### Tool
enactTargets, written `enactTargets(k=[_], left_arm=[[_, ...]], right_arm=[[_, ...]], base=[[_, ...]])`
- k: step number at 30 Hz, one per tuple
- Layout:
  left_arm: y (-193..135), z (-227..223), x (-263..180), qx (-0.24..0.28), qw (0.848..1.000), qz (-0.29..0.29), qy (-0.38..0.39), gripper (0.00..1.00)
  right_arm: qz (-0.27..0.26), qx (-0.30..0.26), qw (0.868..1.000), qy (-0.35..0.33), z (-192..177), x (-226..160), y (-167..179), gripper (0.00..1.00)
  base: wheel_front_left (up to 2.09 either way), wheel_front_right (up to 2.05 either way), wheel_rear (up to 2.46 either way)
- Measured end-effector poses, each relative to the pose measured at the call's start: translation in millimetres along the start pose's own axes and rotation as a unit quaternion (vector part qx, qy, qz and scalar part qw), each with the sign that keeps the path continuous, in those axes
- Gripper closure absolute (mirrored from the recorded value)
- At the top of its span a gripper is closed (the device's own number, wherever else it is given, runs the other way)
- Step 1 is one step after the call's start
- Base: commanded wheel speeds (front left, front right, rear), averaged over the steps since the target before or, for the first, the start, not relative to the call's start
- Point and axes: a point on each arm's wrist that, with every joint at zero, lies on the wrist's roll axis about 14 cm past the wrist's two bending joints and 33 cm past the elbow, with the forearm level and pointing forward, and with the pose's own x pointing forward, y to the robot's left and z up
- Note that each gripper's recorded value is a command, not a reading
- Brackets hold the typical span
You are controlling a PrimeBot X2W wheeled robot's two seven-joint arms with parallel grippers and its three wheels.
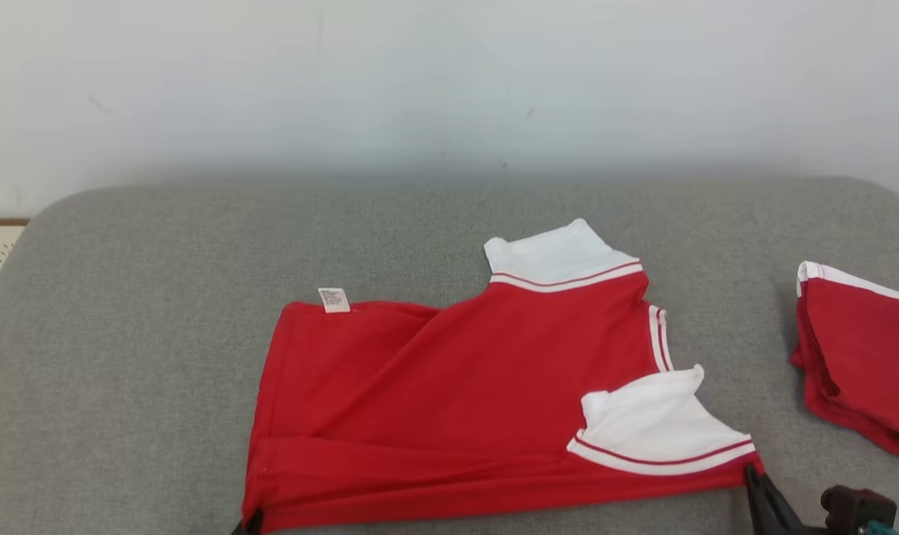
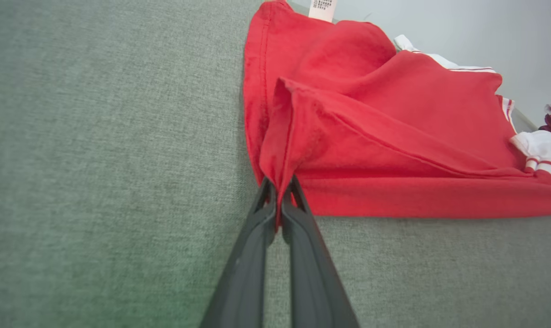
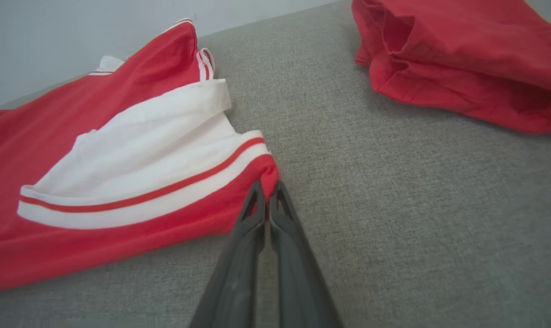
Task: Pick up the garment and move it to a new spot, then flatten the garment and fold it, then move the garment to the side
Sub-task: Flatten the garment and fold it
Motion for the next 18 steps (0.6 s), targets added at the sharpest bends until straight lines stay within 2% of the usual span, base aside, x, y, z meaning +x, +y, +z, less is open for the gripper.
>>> enactTargets(k=[18], left_arm=[[17.8,-13.1,-18.4,0.003,0.999,0.035,0.015,1.0]], right_arm=[[0.015,0.019,1.0,0.011,-21.4,-30.1,17.3,1.0]], base=[[0.0,0.0,0.0]])
